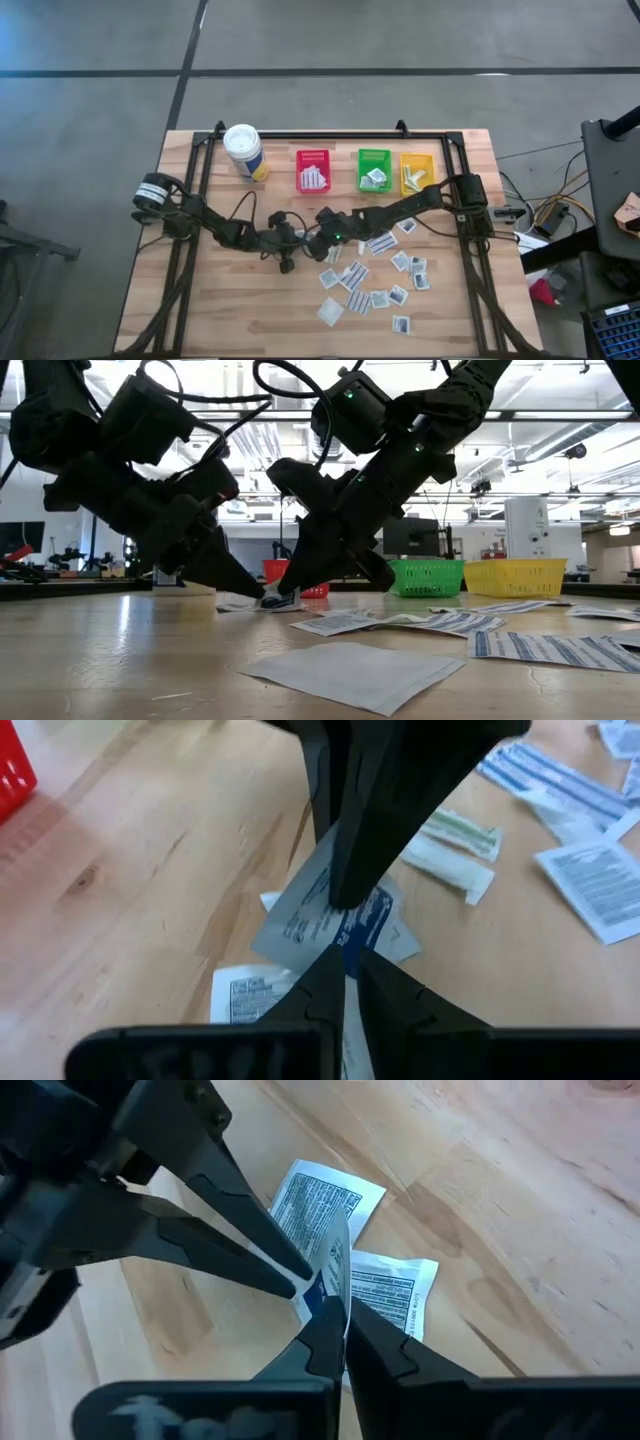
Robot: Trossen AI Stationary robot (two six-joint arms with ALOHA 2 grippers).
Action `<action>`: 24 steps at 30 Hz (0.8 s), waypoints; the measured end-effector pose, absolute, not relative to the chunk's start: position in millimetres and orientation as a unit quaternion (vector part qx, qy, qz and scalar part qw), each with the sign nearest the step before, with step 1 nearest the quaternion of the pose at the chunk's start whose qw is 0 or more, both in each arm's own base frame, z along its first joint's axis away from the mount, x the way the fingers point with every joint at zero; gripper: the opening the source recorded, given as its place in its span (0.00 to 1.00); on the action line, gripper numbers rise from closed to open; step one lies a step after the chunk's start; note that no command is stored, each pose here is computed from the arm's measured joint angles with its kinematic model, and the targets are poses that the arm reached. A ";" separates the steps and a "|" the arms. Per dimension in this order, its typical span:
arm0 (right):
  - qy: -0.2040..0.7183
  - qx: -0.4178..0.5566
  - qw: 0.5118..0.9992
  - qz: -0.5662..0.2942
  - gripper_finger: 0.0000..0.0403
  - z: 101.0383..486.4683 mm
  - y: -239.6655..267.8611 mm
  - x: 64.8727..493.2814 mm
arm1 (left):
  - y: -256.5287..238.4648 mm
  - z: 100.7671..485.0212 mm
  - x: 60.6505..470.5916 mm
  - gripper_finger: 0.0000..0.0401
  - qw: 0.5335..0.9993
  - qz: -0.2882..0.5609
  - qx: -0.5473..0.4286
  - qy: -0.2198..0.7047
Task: Pick & Place First Aid Supplies
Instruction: Put the alcohol pad in the green bin
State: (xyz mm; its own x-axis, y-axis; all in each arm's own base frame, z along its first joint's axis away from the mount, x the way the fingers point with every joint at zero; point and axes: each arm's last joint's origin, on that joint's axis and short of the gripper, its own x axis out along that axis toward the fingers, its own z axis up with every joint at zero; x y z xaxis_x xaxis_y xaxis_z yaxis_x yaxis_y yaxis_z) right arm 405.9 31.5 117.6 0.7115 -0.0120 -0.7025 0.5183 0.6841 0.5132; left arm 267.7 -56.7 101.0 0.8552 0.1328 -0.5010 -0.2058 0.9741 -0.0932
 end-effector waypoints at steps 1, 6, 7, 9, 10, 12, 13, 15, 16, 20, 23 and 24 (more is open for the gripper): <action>0.347 0.363 0.851 -0.155 0.02 117.5 31.6 405.9 | -56.8 102.3 267.9 0.07 0.961 0.087 -0.072 0.251; 0.346 0.358 0.854 -0.151 0.02 121.0 31.7 405.4 | -56.6 109.5 267.2 0.07 0.963 0.086 -0.071 0.244; 0.345 0.356 0.856 -0.150 0.02 123.1 31.7 405.2 | -56.5 110.7 266.9 0.07 0.964 0.085 -0.069 0.244; 0.341 0.350 0.861 -0.144 0.02 128.2 31.7 404.6 | -56.3 112.4 265.9 0.07 0.963 0.084 -0.062 0.248; 0.339 0.347 0.863 -0.142 0.02 131.0 32.0 404.3 | -56.1 113.6 265.3 0.07 0.963 0.084 -0.061 0.249; 0.335 0.339 0.869 -0.136 0.02 139.2 32.4 402.9 | -55.9 116.0 264.4 0.07 0.963 0.084 -0.060 0.249; 0.333 0.335 0.871 -0.135 0.02 142.7 32.8 402.1 | -55.7 116.7 263.7 0.07 0.962 0.085 -0.059 0.252; 0.332 0.325 0.875 -0.135 0.02 150.0 32.7 399.6 | -55.3 119.8 262.2 0.07 0.962 0.085 -0.058 0.254; 0.335 0.319 0.876 -0.138 0.02 152.3 32.7 397.8 | -55.2 121.2 261.6 0.07 0.962 0.085 -0.057 0.254; 0.339 0.299 0.879 -0.154 0.02 160.3 32.1 390.8 | -54.5 127.5 258.9 0.07 0.962 0.085 -0.056 0.255; 0.344 0.285 0.880 -0.164 0.02 162.3 31.6 384.8 | -53.6 132.4 255.4 0.07 0.960 0.086 -0.053 0.261; 0.346 0.280 0.881 -0.163 0.02 162.1 31.6 382.9 | -53.3 134.7 254.3 0.07 0.960 0.086 -0.053 0.262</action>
